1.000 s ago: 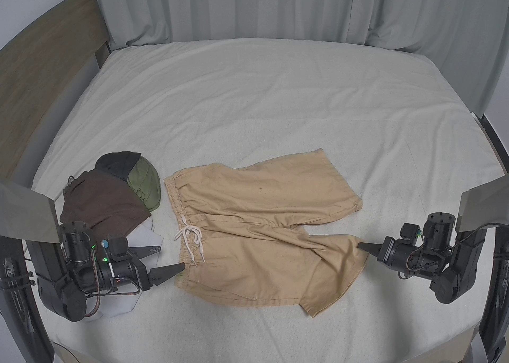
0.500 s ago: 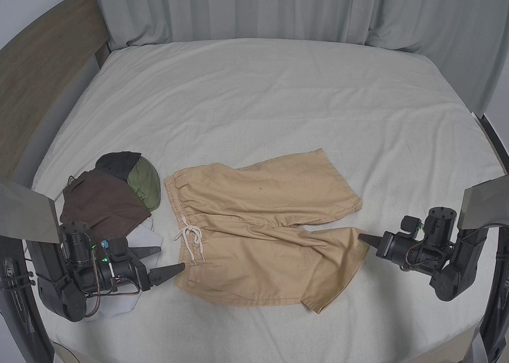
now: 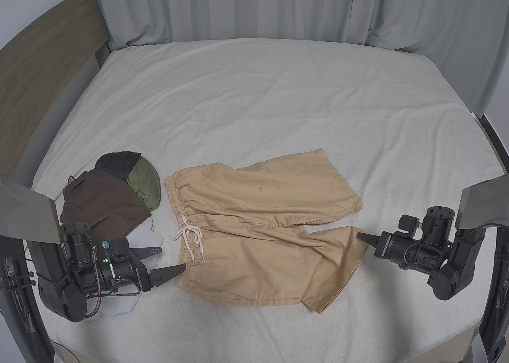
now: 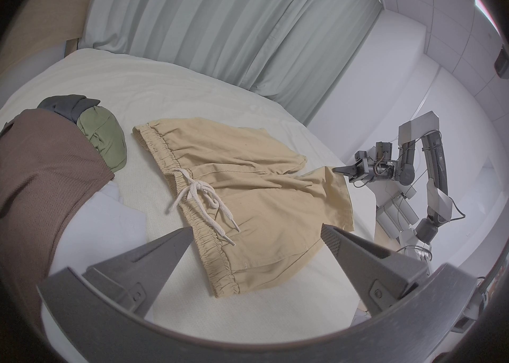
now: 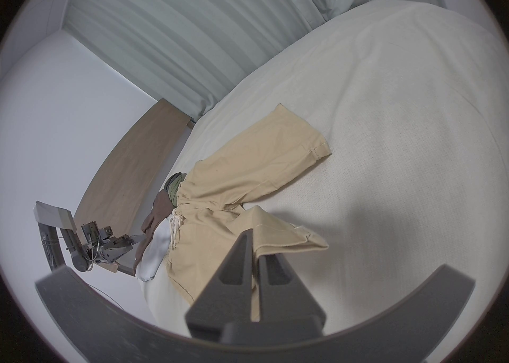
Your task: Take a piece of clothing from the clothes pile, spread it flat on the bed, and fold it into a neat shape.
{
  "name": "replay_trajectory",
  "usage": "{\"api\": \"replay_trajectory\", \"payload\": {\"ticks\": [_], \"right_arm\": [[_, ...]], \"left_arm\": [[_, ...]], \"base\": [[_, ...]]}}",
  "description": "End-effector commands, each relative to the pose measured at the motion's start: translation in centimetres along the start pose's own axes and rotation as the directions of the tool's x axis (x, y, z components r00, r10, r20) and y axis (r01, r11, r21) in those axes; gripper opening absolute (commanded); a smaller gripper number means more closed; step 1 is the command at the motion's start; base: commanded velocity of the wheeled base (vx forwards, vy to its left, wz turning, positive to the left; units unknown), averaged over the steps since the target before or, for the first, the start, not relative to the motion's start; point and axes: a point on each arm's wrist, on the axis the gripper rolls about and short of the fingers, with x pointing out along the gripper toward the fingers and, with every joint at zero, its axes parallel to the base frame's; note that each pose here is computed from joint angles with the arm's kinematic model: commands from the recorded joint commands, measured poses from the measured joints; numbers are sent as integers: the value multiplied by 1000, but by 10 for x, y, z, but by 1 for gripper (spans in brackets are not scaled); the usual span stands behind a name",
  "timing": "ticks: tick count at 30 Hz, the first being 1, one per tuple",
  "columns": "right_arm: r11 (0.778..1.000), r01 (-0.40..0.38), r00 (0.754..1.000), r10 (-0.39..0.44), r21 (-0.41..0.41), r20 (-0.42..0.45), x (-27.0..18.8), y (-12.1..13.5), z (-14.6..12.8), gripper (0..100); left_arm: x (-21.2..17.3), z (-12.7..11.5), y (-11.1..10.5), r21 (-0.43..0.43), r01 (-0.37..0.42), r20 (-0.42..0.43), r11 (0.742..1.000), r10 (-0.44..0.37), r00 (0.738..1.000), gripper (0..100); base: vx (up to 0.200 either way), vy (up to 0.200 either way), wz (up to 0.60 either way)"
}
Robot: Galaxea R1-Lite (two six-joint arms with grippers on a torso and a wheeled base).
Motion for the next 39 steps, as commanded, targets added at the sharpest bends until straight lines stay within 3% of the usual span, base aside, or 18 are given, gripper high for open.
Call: {"api": "replay_trajectory", "payload": {"ticks": [1, 12, 16, 39], "right_arm": [[1000, 5, 1000, -5, 3, -7, 3, -3, -2, 0], [998, 69, 997, -69, 5, 18, 9, -13, -4, 0], [995, 90, 996, -89, -36, 28, 9, -18, -3, 0], [991, 114, 989, -107, -69, 100, 29, -27, 7, 0]], "left_arm": [[0, -1, 0, 0, 0, -3, 1000, 0, 1000, 100], [0, -1, 1, -1, -3, -1, 1000, 3, 1000, 100], [0, -1, 1, -1, -3, -1, 1000, 3, 1000, 100], [0, 0, 1, 0, -1, 0, 1000, 1, 1000, 100]], "base": [[0, 0, 0], [0, 0, 0], [0, 0, 0], [0, 0, 0]]}}
